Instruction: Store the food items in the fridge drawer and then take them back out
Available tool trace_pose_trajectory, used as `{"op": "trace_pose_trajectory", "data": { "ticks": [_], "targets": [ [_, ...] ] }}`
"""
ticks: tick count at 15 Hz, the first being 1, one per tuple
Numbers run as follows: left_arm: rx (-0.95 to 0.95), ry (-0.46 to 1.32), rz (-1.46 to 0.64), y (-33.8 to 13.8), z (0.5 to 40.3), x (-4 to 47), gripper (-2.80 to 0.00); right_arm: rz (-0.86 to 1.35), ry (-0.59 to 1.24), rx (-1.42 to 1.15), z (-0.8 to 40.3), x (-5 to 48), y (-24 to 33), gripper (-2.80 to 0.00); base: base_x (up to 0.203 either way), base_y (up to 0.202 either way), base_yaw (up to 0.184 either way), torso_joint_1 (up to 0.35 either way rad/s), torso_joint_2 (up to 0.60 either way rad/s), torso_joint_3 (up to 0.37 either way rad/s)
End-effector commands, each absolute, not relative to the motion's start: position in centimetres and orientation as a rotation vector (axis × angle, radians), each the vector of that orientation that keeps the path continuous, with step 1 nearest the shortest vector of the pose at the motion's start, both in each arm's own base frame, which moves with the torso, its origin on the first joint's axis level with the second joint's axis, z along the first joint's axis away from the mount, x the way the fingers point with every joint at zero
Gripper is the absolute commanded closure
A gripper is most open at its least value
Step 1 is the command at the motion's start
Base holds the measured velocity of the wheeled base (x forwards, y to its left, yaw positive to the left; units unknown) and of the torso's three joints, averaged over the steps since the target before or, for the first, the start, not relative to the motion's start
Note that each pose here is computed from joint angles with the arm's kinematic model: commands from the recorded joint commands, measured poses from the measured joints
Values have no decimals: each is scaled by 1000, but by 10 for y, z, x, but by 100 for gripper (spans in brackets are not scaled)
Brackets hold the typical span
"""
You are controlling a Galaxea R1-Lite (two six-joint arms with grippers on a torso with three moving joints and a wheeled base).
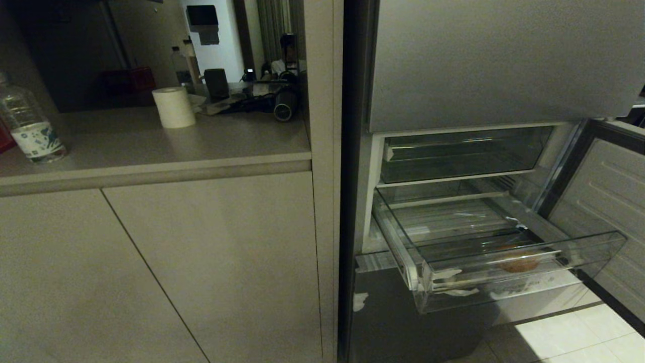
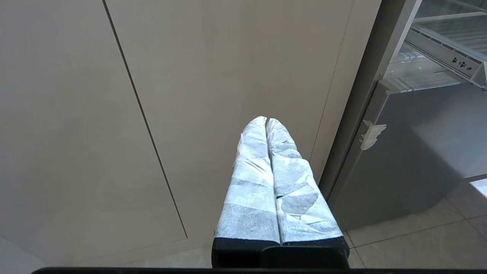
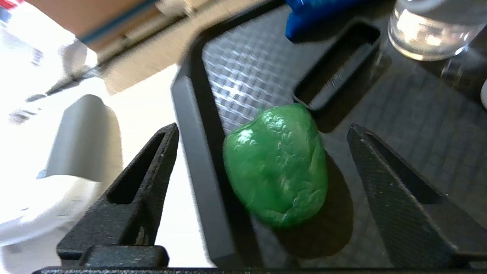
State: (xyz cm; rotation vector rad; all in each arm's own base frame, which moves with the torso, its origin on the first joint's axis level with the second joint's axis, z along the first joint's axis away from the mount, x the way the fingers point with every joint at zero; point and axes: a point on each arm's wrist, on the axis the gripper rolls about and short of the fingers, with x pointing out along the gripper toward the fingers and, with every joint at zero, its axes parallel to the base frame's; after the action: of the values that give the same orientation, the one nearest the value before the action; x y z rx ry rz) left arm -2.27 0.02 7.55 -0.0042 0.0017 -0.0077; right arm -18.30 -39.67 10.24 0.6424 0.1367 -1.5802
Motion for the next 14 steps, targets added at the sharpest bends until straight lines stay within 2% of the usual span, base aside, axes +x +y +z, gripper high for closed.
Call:
{"op": "trace_pose_trajectory", "data": {
  "ticks": [1,7,10,12,14],
  "targets": [
    [-5,3,-8,0,76,-23,0,-1588,71,577,142,-179,-384,-280,0,0,0,0,0,0],
    [-5,3,-8,0,76,-23,0,-1593,-233,360,283,-145,-309,-280,0,0,0,0,0,0],
    [-5,3,-8,0,76,-23,0,-1428,-392,253,346,-108,-261,-280,0,0,0,0,0,0],
    [-5,3,-8,0,76,-23,0,-1311,-421,214,367,-77,-243,-280,0,0,0,0,0,0],
    [-5,3,-9,0,76,-23,0,-1231,-424,230,367,-45,-236,-280,0,0,0,0,0,0]
  ]
}}
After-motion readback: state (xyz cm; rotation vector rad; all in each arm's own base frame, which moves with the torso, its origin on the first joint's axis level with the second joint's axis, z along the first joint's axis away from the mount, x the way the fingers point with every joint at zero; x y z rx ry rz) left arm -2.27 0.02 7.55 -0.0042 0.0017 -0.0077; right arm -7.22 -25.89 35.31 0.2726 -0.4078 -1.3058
